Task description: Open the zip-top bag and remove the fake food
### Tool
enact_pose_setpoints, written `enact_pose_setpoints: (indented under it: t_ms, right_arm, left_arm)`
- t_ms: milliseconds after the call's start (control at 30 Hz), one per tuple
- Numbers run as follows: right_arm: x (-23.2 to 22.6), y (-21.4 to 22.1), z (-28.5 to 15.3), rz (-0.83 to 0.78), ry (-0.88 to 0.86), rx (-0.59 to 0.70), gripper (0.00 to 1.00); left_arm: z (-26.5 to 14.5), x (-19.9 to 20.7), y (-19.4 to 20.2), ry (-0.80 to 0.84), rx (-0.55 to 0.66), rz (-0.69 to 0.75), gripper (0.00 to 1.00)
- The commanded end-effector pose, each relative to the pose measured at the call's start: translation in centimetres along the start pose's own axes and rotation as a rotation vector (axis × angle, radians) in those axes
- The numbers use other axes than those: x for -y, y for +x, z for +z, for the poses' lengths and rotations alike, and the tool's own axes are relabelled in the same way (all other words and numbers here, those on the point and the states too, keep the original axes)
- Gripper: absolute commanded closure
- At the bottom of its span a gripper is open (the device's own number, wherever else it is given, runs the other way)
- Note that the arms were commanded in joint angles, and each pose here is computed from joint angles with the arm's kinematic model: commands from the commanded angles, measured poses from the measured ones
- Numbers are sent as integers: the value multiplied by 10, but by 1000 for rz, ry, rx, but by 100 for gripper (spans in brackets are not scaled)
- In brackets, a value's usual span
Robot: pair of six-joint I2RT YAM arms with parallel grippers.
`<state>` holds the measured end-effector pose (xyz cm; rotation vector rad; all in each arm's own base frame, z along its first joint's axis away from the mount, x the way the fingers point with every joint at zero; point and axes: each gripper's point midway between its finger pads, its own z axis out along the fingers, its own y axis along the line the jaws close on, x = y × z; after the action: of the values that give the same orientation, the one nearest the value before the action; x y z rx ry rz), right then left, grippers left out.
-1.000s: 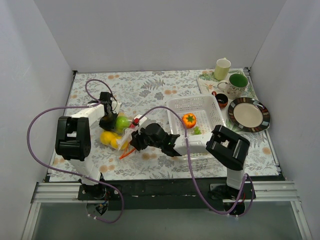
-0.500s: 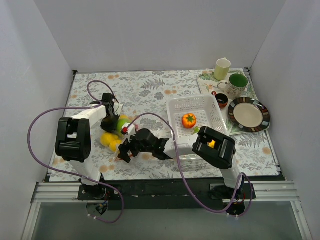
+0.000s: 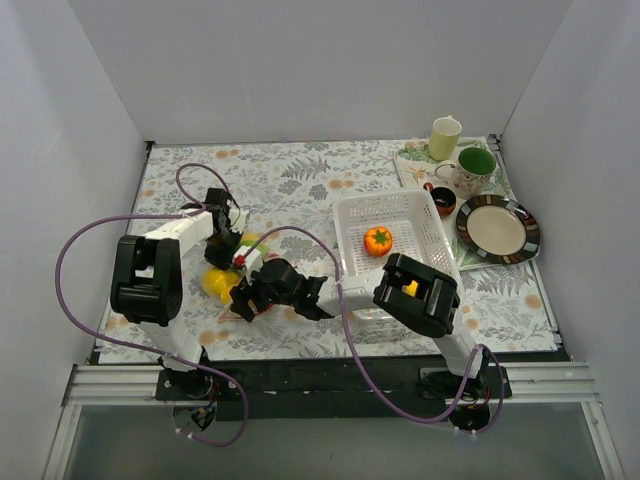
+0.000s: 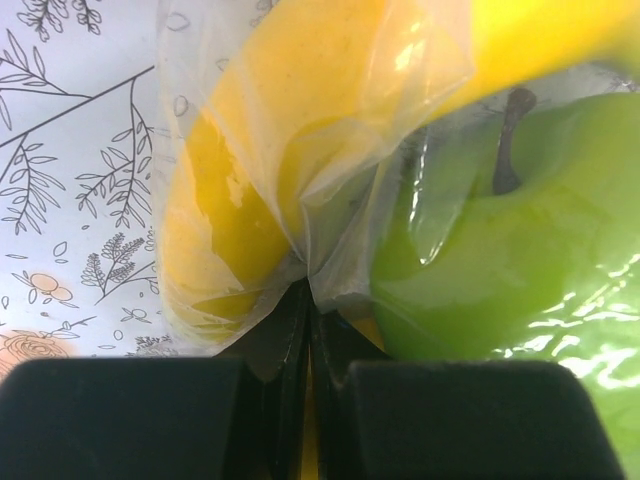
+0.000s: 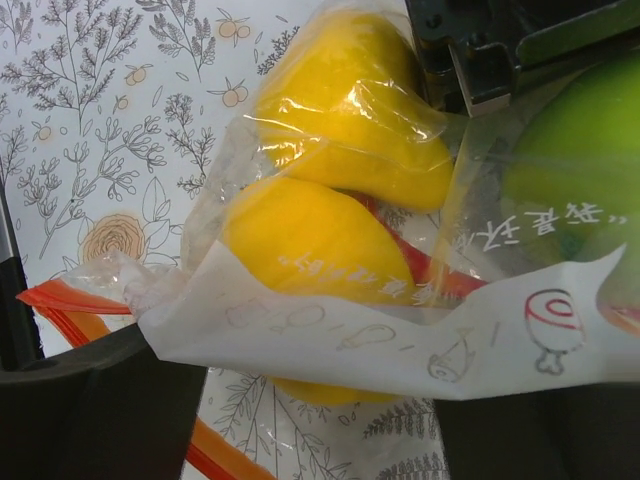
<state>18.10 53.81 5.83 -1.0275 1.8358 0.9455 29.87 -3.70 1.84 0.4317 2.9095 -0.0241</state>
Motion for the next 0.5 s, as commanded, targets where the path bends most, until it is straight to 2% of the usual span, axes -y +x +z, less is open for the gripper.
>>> enact_pose_setpoints:
  t_ms: [0, 33, 67, 167, 333, 467]
  right_arm:
    - [6, -6, -1, -14, 28, 26, 29]
    - [10, 6, -7, -14, 44, 4, 39]
    - [10, -2, -15, -15, 50, 21, 57]
    - [19, -6, -38, -18, 110, 34, 88]
    - [33, -24, -79, -39, 204, 77, 89]
    - [42, -45, -115, -64, 277, 89, 90]
  left_arm:
    - [-6, 16, 16, 55, -31, 3, 100]
    - [-5, 13, 16, 43, -31, 10, 100]
    - [-5, 9, 13, 26, -20, 21, 100]
    - [-4, -7, 8, -44, -5, 36, 100]
    - [2, -32, 5, -168, 4, 73, 100]
    - [0, -40, -5, -169, 19, 55, 100]
